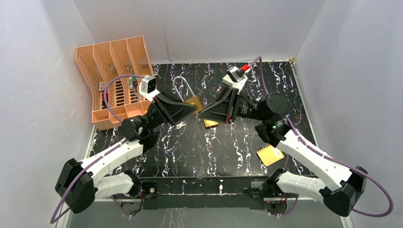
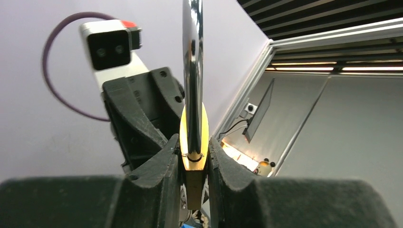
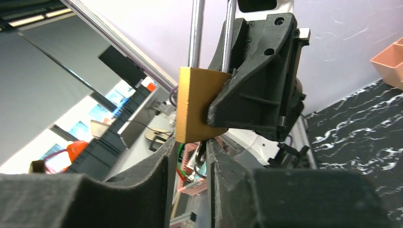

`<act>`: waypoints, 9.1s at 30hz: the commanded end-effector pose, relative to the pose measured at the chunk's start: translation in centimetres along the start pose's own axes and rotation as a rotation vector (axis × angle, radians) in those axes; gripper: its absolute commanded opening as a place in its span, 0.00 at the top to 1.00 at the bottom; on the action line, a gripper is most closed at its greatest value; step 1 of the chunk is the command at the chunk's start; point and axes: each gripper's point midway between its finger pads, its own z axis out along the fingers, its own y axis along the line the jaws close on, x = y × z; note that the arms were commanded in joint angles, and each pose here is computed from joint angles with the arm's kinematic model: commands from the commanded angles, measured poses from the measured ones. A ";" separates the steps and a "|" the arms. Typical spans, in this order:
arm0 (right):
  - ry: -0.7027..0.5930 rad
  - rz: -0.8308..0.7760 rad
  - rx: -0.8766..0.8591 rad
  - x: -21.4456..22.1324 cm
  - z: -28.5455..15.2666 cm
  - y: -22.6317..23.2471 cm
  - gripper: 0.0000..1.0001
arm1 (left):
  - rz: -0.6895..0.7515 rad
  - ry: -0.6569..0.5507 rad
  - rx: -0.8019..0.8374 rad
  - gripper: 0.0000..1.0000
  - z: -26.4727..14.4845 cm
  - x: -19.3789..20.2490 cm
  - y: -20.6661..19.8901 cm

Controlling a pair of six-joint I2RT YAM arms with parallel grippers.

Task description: Unlock with the key

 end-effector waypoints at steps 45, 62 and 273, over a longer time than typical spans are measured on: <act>0.138 -0.599 0.271 1.7 -5.2 -1.7 0.45 | 0.455 0.126 -0.180 1.00 0.5 -1.9 -3.1; 0.084 -0.607 0.141 0.8 -3.5 0.4 0.48 | 0.572 0.305 -0.068 1.00 0.9 -0.4 -6.3; 0.051 -0.482 1.376 1.8 -17.3 -21.9 1.00 | 0.509 0.133 -0.626 1.00 -8.3 -0.9 3.8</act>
